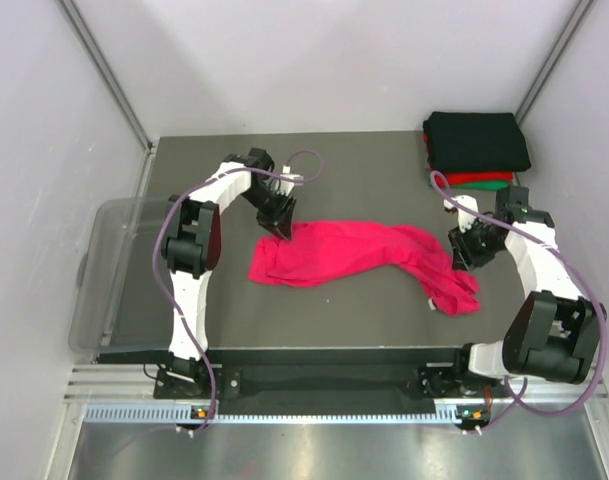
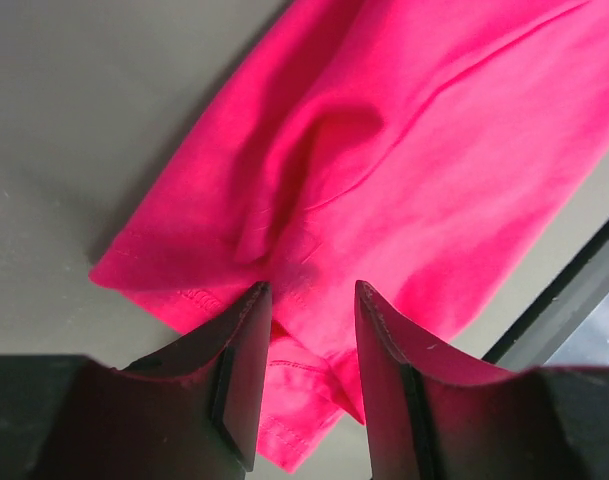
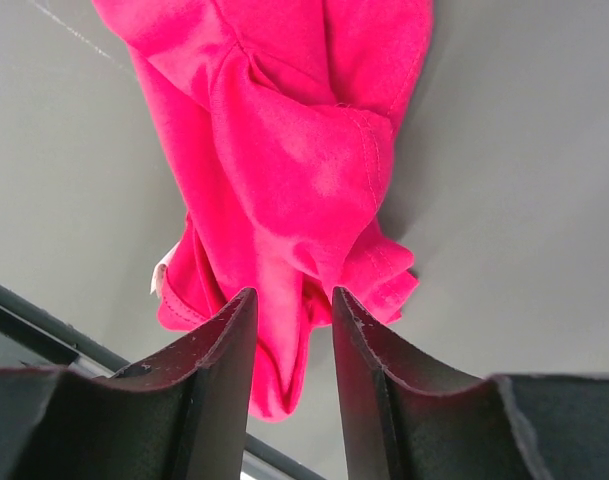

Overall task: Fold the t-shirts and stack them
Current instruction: Flatten the tshirt out

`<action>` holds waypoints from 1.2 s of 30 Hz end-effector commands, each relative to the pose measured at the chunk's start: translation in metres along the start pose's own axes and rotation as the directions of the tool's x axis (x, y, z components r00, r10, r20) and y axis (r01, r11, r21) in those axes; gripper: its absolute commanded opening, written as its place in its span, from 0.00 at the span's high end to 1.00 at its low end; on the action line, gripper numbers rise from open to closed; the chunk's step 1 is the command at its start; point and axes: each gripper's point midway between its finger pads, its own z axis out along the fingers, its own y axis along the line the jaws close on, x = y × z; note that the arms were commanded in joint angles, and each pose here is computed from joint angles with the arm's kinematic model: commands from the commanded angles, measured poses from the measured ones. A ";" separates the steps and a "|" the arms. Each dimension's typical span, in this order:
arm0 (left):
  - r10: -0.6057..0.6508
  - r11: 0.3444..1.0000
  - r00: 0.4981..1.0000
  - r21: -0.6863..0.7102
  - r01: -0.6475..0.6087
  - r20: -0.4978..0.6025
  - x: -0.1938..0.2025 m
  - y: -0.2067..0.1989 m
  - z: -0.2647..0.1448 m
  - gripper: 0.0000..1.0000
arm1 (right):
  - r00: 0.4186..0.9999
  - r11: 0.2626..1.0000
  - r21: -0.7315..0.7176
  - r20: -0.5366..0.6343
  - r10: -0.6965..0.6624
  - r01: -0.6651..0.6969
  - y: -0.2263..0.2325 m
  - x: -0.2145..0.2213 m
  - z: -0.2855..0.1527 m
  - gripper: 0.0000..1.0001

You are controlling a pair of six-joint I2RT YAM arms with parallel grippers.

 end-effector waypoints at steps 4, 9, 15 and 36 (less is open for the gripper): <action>0.004 0.994 1.000 -0.106 0.000 0.030 -0.005 0.014 -0.013 0.56 | 0.999 1.000 -0.003 0.050 -0.002 0.002 -0.004 -0.013 0.001 0.63; -0.020 0.994 0.999 -0.108 0.024 0.042 -0.006 0.018 -0.012 0.55 | 0.999 1.000 -0.008 0.036 -0.002 0.003 -0.001 -0.005 0.004 0.62; -0.036 0.999 0.999 -0.032 0.037 0.028 -0.002 0.009 -0.003 0.69 | 1.000 1.000 0.006 0.028 -0.012 0.012 -0.003 -0.002 0.006 0.62; -0.012 1.000 0.997 -0.007 0.013 0.077 -0.021 0.001 -0.012 1.00 | 1.000 1.000 0.004 0.023 -0.005 0.005 -0.002 0.002 0.011 0.63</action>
